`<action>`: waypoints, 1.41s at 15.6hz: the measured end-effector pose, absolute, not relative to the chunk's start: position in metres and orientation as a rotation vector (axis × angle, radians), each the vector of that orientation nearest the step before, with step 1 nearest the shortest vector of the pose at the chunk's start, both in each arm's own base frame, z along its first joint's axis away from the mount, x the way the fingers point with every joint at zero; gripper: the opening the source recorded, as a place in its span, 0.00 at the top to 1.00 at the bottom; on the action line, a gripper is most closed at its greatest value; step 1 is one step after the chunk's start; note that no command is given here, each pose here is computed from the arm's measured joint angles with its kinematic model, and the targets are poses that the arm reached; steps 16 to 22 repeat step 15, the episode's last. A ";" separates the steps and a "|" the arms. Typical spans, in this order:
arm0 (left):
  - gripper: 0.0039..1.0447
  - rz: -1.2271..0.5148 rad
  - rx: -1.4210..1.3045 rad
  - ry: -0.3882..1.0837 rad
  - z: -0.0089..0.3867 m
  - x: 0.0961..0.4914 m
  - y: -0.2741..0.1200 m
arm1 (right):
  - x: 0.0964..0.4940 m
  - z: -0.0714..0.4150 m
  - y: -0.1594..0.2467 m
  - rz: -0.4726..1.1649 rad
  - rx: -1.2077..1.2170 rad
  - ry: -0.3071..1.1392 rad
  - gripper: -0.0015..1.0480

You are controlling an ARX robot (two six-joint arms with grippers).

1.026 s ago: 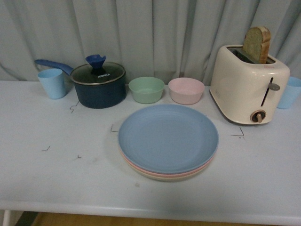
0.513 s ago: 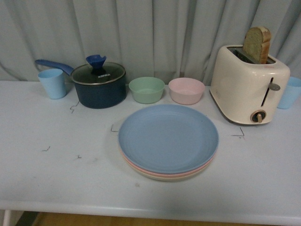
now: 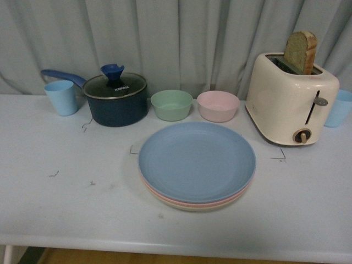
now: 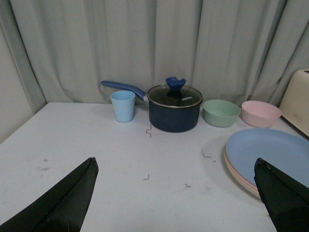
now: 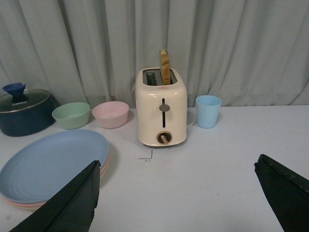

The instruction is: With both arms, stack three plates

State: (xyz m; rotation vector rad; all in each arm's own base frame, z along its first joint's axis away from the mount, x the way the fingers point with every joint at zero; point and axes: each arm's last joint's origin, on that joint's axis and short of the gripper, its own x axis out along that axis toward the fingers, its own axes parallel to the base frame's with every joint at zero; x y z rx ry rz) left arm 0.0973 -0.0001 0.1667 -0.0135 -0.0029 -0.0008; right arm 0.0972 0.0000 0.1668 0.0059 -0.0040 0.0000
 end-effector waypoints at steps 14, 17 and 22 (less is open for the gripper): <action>0.06 -0.001 -0.014 -0.003 0.167 0.097 0.000 | 0.097 0.167 0.000 0.000 0.006 -0.004 0.06; 0.06 -0.001 -0.014 -0.003 0.167 0.097 0.000 | 0.097 0.167 0.000 0.000 0.006 -0.004 0.06; 0.06 -0.001 -0.014 -0.003 0.167 0.097 0.000 | 0.097 0.167 0.000 0.000 0.006 -0.004 0.06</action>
